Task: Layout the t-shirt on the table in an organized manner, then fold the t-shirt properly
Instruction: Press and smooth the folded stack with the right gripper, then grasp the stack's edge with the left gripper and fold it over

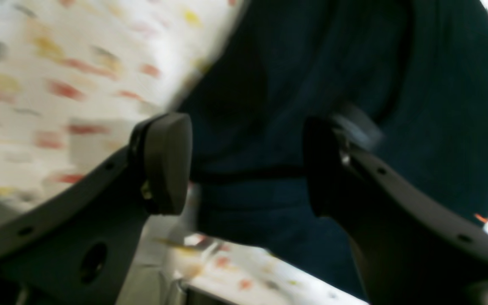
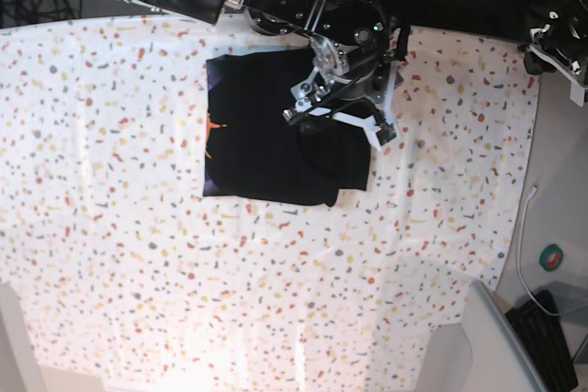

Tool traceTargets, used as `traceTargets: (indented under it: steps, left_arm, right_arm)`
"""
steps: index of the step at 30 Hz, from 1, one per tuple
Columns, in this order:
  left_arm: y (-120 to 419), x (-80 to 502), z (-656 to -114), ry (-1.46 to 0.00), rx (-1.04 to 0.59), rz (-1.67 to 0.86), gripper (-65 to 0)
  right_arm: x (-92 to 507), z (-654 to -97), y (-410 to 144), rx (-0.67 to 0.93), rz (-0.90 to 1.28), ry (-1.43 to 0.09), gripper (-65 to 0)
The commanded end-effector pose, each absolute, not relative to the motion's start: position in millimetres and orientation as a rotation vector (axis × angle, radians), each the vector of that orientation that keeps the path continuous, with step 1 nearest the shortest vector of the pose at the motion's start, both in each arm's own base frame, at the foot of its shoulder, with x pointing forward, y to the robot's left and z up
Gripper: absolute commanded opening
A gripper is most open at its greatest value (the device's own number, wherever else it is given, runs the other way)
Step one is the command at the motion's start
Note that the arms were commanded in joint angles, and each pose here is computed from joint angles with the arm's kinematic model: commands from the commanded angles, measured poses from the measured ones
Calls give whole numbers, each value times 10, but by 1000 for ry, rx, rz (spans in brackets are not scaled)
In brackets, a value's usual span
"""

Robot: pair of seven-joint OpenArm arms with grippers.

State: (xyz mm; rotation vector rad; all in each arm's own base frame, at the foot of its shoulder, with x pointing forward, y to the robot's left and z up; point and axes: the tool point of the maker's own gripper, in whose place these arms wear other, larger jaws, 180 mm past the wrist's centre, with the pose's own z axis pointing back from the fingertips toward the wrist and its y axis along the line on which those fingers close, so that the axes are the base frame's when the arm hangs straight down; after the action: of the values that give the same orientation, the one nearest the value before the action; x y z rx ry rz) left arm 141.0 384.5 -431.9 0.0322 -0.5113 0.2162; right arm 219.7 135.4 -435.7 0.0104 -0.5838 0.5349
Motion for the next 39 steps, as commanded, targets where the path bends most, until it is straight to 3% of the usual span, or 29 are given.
traceTargets:
  steps: [1,6,12,14,17,20,23,28,35,39]
  left_arm:
    - [3860,1514,-4231,-540,42,184,-462]
    - [3547,1648,-4342,-516,-17,94,-462]
    - [2832,1972,-4142,-603,-75,-78,-454]
    - [2415,2083,-4058,-644,-127,-151,-385]
    - [1929,2193,-3990,-685,-213,-217,-181]
    - [1509,2283,-4013,-668,-305,-250,-64]
    - [1296,2346,-4086,-608,-384,-234,-72]
    - [1065,2527,-4089,-562,-494,-193,-72]
    - [606,2638,-4229,-461,-713,-83,-72]
    - [465,2631,-4313,-405,-759,-41,-72]
  right_arm:
    - [2335,-4176,1498,43,519,-649,-258]
    - [2454,-4280,1450,20,523,-667,-258]
    - [2509,-3923,1389,150,410,-709,-252]
    - [2614,-3724,1199,222,288,-716,-252]
    - [2823,-3531,676,286,85,-718,-252]
    - [2999,-3486,17,289,-123,-705,-252]
    - [3081,-3561,-607,242,-277,-689,-255]
    - [3017,-3660,-1110,186,-357,-682,-254]
    - [2905,-3751,-1241,164,-391,-660,-254]
    - [2876,-3777,-1247,161,-393,-652,-255]
